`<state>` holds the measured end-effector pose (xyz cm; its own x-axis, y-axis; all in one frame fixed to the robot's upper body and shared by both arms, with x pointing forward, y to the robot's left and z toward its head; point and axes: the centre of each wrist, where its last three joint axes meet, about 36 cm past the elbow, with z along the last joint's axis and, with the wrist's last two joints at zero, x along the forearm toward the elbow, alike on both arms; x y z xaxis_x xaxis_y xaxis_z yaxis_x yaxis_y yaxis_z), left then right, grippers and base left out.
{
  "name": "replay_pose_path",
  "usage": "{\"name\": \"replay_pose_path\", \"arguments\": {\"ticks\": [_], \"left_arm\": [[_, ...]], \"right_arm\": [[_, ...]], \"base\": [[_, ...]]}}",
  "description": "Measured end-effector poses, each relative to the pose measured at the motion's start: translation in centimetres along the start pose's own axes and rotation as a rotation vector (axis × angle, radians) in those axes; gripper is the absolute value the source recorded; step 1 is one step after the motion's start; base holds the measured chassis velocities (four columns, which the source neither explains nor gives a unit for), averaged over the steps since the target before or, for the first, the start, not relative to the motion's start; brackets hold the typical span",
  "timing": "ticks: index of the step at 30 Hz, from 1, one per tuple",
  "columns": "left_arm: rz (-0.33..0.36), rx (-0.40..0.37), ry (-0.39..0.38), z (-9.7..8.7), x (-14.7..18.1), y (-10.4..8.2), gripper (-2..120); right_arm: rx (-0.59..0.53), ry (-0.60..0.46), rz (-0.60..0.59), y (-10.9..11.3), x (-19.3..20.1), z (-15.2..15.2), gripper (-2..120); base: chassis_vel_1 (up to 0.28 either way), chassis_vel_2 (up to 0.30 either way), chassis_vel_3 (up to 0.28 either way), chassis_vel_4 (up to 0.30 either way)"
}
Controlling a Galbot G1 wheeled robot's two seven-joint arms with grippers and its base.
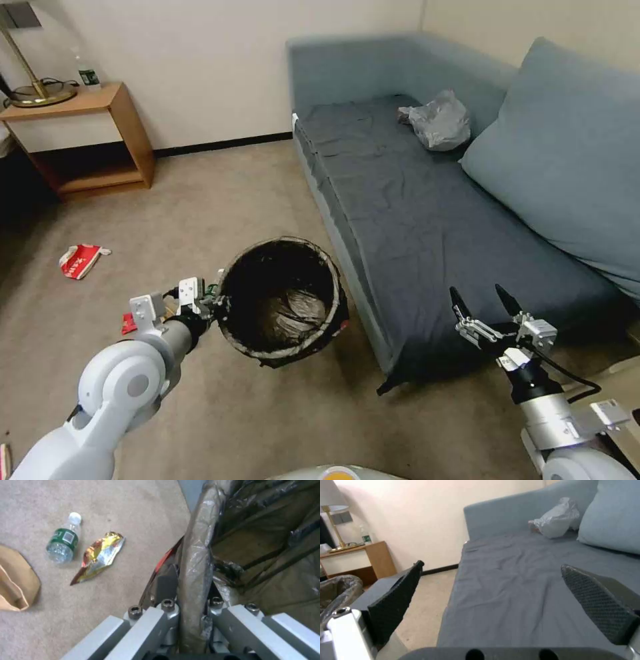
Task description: Pick up the trash can from the floor.
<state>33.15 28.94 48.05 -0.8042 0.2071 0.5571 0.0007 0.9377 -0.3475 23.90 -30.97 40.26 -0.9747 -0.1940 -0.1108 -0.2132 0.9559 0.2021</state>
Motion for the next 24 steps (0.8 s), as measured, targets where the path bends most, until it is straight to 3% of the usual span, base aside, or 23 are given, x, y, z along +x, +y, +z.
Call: {"name": "replay_pose_path", "arguments": {"ticks": [24], "left_arm": [[-0.001,0.011,0.007,1.4,-0.8,-0.2,1]], "right_arm": [[0.015,-0.002,-0.010,0.1,0.1,-0.3,100]], "base": [[0.000,0.000,0.000,0.000]]}}
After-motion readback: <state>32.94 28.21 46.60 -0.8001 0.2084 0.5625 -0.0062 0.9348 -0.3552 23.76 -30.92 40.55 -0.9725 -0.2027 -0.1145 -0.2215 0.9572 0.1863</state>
